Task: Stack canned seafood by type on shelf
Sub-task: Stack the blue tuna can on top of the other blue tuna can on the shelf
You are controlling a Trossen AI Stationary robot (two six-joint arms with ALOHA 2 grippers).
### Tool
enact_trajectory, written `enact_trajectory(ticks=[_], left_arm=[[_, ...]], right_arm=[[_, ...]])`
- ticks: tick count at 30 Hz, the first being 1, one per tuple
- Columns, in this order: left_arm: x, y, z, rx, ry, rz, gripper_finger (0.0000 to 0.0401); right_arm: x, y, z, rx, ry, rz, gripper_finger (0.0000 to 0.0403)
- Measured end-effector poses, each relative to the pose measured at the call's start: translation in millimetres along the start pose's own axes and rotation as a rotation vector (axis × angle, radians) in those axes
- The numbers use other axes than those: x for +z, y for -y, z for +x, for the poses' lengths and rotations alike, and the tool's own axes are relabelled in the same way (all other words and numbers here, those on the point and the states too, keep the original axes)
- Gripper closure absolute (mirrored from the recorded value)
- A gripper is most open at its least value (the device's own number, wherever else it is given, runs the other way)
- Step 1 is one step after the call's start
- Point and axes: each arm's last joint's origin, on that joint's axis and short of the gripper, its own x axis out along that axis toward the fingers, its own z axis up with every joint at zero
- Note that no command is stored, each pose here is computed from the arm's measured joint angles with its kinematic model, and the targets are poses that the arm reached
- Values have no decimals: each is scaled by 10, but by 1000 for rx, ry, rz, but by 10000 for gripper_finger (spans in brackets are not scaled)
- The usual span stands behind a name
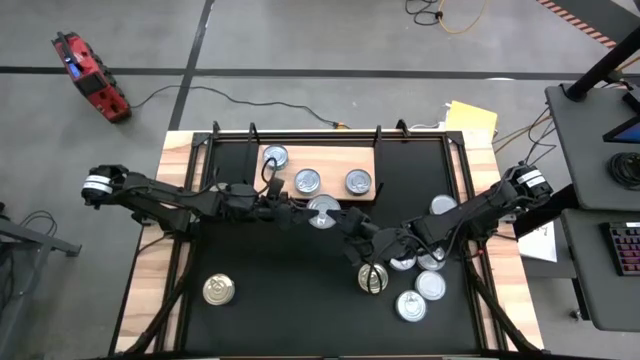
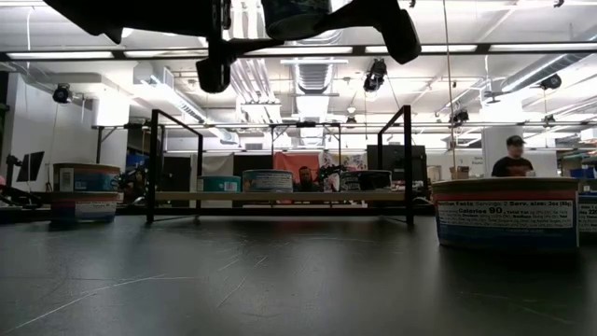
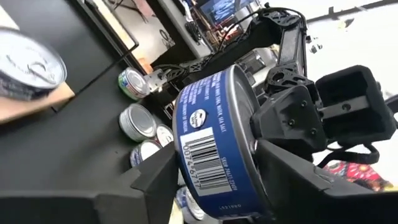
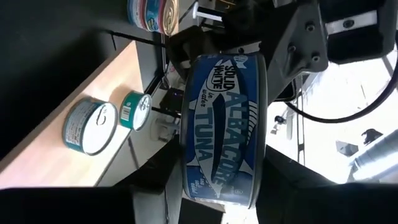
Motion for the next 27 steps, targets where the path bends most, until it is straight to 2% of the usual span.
enact_trajectory(ticks=[7, 14, 16, 21, 27], left_arm=[[48, 2, -11, -5, 14, 88, 151], [151, 45, -80, -18, 51, 194, 141], [181, 76, -111, -29, 66, 272, 141], [243, 147, -210, -33, 90, 591, 141], [274, 160, -360, 20, 35, 753, 141]], right_arm=[[-32, 27, -4, -17, -61, 41, 271], [-83, 52, -13, -35, -163, 107, 271], [-103, 46, -4, -36, -198, 134, 271], [-200, -8, 55, -4, -238, 261, 268], [-386, -205, 145, 100, -333, 433, 271]])
